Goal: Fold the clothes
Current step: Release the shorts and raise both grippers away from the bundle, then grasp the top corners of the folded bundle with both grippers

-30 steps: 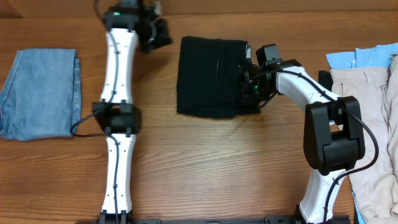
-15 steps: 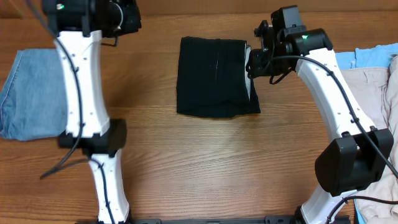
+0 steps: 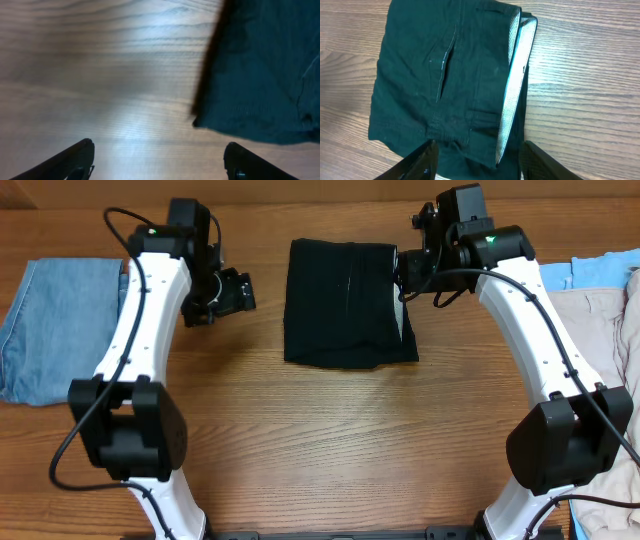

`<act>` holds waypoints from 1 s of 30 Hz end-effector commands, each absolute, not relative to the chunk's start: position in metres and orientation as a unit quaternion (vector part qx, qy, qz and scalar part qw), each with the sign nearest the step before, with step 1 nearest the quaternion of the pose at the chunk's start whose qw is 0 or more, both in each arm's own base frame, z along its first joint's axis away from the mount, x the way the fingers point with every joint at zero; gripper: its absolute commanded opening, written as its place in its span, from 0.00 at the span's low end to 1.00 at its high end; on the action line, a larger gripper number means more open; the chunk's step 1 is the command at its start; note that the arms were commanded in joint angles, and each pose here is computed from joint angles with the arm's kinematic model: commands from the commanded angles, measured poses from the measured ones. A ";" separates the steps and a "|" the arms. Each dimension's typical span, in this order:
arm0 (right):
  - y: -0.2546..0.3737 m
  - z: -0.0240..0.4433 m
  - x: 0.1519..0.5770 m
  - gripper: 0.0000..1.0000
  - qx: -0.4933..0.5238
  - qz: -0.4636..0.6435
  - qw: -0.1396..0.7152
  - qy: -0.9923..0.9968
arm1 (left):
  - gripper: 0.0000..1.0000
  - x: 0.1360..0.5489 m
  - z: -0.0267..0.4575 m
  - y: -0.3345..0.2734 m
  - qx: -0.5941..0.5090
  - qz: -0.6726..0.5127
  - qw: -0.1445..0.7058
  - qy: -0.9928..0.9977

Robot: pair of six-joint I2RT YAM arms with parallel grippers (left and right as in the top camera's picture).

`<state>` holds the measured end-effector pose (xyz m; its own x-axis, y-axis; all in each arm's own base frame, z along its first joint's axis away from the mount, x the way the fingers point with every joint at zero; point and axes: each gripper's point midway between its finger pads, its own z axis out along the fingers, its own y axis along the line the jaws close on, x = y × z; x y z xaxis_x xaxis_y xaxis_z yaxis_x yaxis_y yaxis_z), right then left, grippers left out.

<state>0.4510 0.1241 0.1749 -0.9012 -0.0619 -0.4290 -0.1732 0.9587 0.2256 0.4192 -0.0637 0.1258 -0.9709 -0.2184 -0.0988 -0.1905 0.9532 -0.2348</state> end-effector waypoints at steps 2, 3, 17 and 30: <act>0.125 0.127 0.462 0.57 -0.058 0.123 0.175 0.975 | 0.92 0.426 0.087 -0.107 -0.047 -0.143 0.039 0.988; 0.125 0.112 0.463 0.57 -0.057 0.121 0.161 0.978 | 0.93 0.431 0.081 -0.120 -0.033 -0.145 0.045 0.988; 0.124 0.008 0.459 0.58 -0.062 0.104 0.072 0.990 | 1.00 0.464 0.042 -0.176 0.025 -0.122 0.109 0.986; 0.155 -0.005 0.442 0.57 -0.094 0.113 0.059 0.987 | 0.78 0.454 -0.001 -0.206 0.017 -0.179 0.055 0.982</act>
